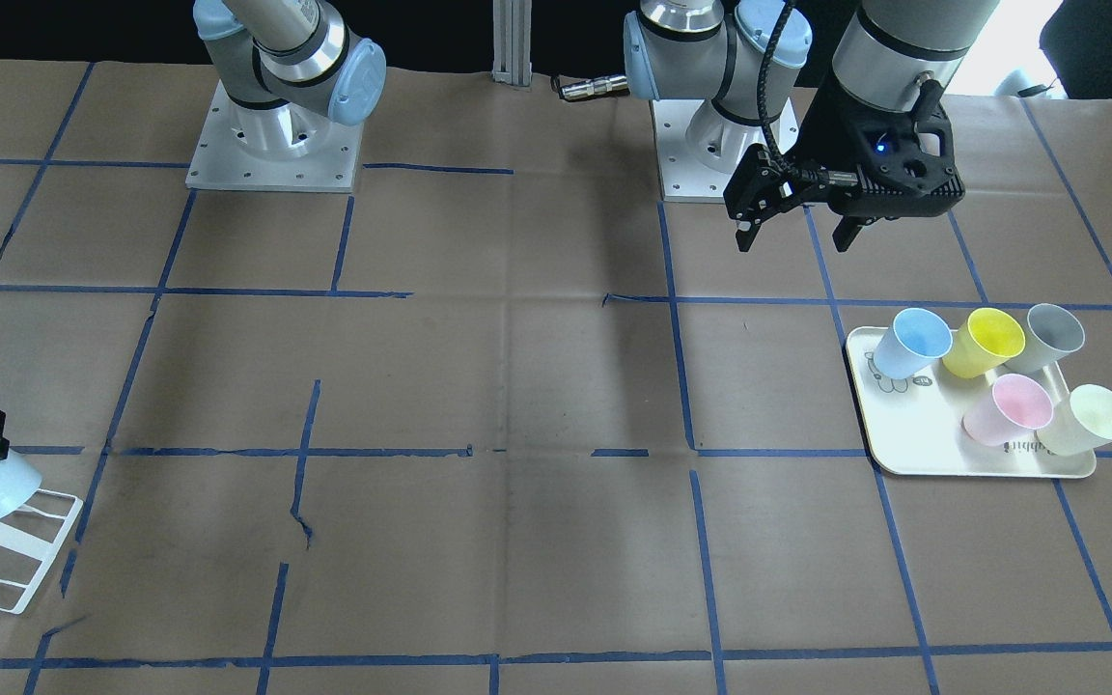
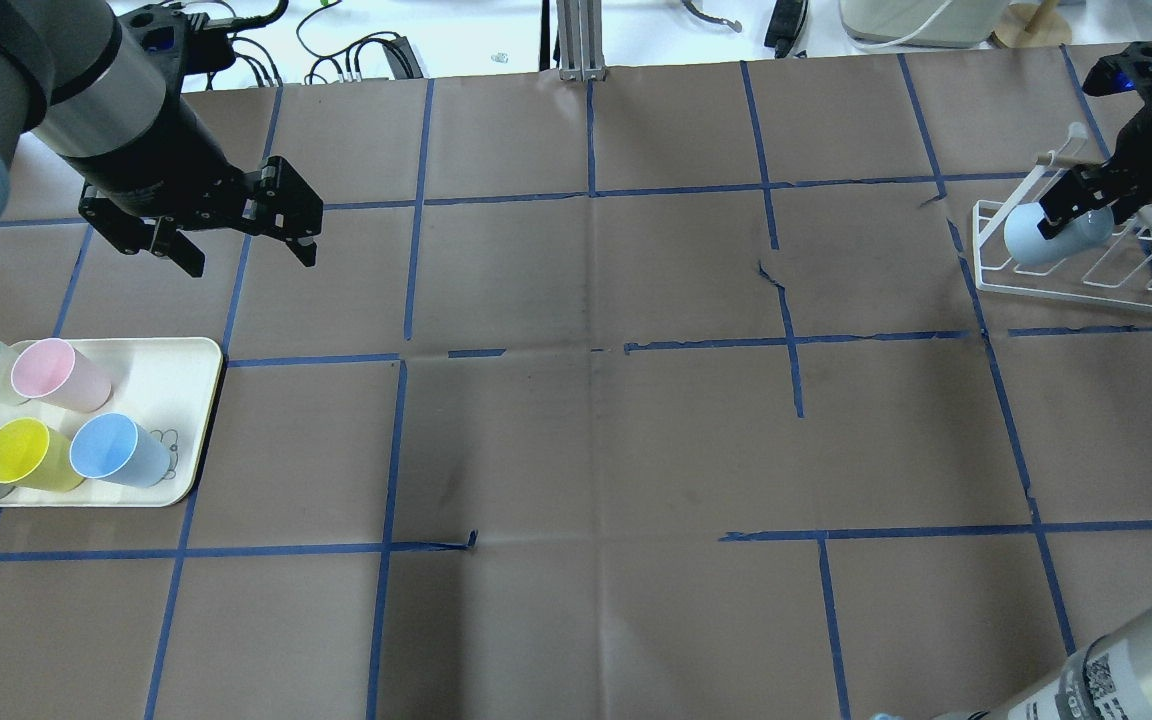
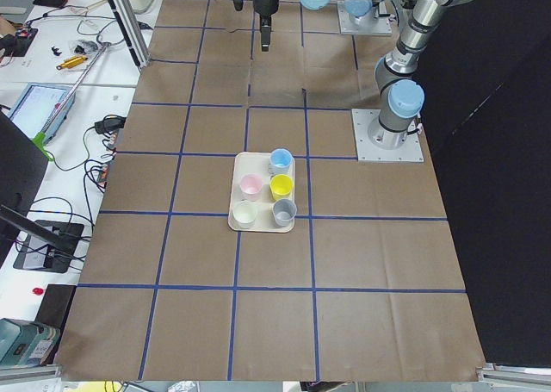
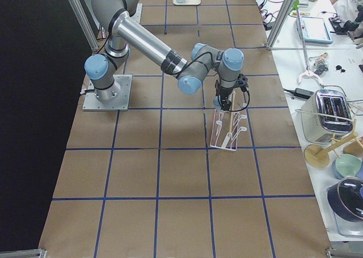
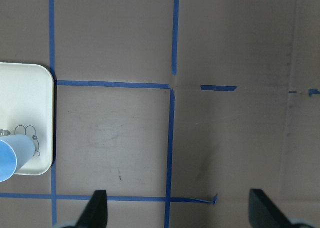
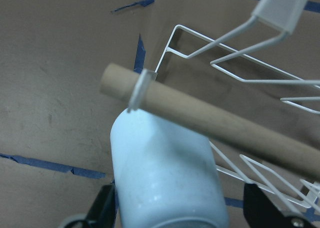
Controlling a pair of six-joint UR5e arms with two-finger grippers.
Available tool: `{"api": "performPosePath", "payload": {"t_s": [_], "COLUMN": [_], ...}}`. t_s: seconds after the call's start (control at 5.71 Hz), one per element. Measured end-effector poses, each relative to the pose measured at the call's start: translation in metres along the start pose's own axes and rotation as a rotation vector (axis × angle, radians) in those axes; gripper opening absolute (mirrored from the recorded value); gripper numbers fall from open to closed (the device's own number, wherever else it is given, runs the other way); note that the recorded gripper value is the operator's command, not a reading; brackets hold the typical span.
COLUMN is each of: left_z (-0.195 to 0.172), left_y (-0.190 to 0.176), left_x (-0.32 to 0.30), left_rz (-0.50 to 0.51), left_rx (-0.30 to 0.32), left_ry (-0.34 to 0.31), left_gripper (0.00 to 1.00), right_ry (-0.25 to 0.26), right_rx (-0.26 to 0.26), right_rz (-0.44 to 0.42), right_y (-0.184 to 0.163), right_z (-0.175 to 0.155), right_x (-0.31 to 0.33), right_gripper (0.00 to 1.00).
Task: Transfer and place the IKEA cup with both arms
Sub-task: 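Lower the right gripper around the hanging light blue cup and close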
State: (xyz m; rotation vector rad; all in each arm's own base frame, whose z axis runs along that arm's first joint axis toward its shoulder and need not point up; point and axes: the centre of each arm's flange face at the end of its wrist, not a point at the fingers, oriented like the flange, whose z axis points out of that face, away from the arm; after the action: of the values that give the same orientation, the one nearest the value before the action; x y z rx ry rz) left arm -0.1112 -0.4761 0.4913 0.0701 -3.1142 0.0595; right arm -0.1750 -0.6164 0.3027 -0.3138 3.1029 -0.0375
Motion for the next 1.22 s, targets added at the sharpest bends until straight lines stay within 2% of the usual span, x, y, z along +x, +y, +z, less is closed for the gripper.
{"api": "performPosePath", "payload": {"t_s": [0.7, 0.88, 1.05, 1.22], "left_z": [-0.0001, 0.0000, 0.0004, 0.0003], "left_y": [-0.0001, -0.0002, -0.0005, -0.0005], "left_x": [0.0001, 0.0001, 0.0001, 0.0001], "left_rz": [-0.002, -0.003, -0.005, -0.007], "left_rx": [0.001, 0.001, 0.000, 0.001], "left_ry": [0.001, 0.001, 0.002, 0.002], "left_gripper": [0.98, 0.98, 0.98, 0.98], "right_ry": [-0.010, -0.013, -0.016, -0.018], "right_rx": [-0.011, -0.016, -0.021, -0.024], "right_rz": [0.001, -0.001, -0.002, -0.002], "right_y": [0.0013, 0.0019, 0.0027, 0.0034], "right_z": [0.0027, 0.0040, 0.0055, 0.0068], "right_x": [-0.0010, -0.0013, -0.0017, -0.0022], "right_gripper": [0.87, 0.85, 0.69, 0.60]}}
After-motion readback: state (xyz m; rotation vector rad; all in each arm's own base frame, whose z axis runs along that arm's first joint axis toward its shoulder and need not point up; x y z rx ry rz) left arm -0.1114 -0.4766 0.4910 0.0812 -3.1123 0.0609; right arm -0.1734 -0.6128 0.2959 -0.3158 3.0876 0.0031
